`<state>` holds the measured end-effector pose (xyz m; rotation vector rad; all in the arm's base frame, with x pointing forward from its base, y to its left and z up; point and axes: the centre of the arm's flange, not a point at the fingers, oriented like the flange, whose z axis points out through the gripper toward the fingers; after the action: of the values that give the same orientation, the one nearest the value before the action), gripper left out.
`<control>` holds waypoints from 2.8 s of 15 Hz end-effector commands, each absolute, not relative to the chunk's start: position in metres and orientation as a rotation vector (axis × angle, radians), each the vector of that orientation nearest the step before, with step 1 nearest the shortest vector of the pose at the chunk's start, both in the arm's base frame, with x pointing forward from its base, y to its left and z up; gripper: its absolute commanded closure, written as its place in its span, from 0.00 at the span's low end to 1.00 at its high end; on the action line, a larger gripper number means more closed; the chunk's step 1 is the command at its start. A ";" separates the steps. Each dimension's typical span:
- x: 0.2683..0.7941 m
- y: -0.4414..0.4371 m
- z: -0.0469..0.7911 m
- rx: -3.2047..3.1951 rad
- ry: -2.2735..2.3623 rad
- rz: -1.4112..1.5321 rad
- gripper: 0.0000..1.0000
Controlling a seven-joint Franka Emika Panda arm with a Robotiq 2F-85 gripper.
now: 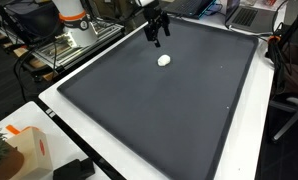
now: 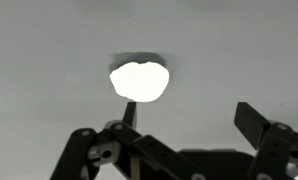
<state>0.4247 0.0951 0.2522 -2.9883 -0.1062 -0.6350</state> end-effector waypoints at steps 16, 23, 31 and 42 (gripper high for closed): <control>0.480 0.107 0.299 -3.151 -0.075 -0.286 0.00; 0.502 0.109 0.308 -3.173 -0.047 -0.173 0.00; 0.549 0.106 0.302 -3.232 -0.044 0.078 0.00; 0.575 0.099 0.305 -3.237 0.011 0.131 0.00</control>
<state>0.5599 0.1039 0.3041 -3.2250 -0.0287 0.0626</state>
